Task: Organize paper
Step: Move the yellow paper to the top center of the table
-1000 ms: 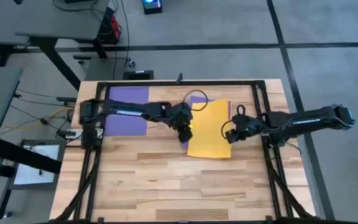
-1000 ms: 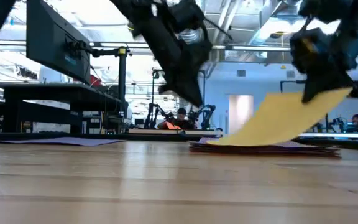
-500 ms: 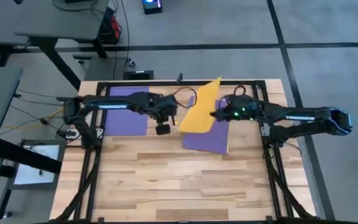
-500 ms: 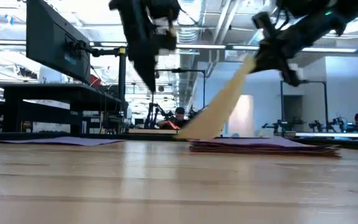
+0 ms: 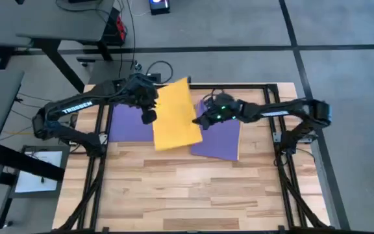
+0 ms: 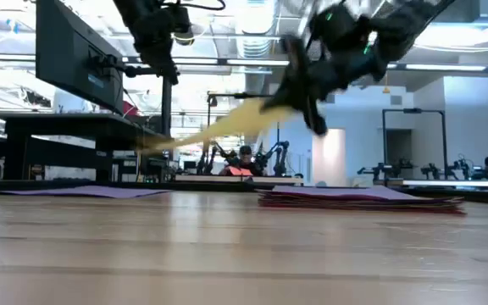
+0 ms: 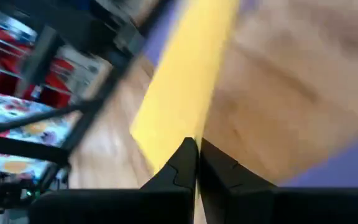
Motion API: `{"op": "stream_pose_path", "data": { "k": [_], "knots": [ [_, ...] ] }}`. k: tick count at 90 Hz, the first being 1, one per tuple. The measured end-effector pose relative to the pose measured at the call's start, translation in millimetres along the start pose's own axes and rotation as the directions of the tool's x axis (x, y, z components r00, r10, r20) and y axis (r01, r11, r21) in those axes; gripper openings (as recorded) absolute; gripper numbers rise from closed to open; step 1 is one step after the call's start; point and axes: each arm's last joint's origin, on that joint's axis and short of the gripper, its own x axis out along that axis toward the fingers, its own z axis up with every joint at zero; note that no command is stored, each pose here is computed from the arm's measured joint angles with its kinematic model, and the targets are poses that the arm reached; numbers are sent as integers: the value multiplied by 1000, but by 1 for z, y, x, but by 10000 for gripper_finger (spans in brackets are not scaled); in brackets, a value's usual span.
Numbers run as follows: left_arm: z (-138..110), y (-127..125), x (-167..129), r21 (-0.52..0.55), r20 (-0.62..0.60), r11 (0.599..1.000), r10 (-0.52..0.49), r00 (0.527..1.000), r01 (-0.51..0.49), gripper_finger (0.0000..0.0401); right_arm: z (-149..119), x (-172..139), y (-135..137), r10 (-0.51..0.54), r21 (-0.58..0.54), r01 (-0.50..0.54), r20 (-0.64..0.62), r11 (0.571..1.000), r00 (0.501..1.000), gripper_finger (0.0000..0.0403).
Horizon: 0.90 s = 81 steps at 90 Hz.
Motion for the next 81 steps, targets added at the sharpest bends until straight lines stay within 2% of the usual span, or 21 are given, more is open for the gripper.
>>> {"op": "stream_pose_path", "data": {
  "k": [10,21,39,60,67,71,81],
  "knots": [
    [0,-1,0,19,2,1000,-2,1000,2,0,-3,16,-15,-38,101,37,6,994,999,0],
    [0,-1,0,25,2,1000,-2,1000,2,0,-3,25,-29,-115,273,98,48,957,992,0],
    [-1,-1,0,27,-14,1000,-5,1000,5,0,-6,30,-34,-201,410,140,111,901,973,0],
    [-2,-1,0,36,-17,999,-5,1000,6,0,-1,22,-27,-327,504,157,268,849,907,0],
    [-2,-1,0,40,-17,999,-5,1000,6,0,-5,22,-29,-396,564,179,288,806,872,0],
    [-2,-1,0,40,-17,999,-5,1000,6,0,-7,22,-28,-421,605,163,312,779,852,0],
    [-2,-1,0,40,-18,999,-5,1000,6,0,-10,23,-21,-449,652,109,382,750,808,0]
  ]
}}
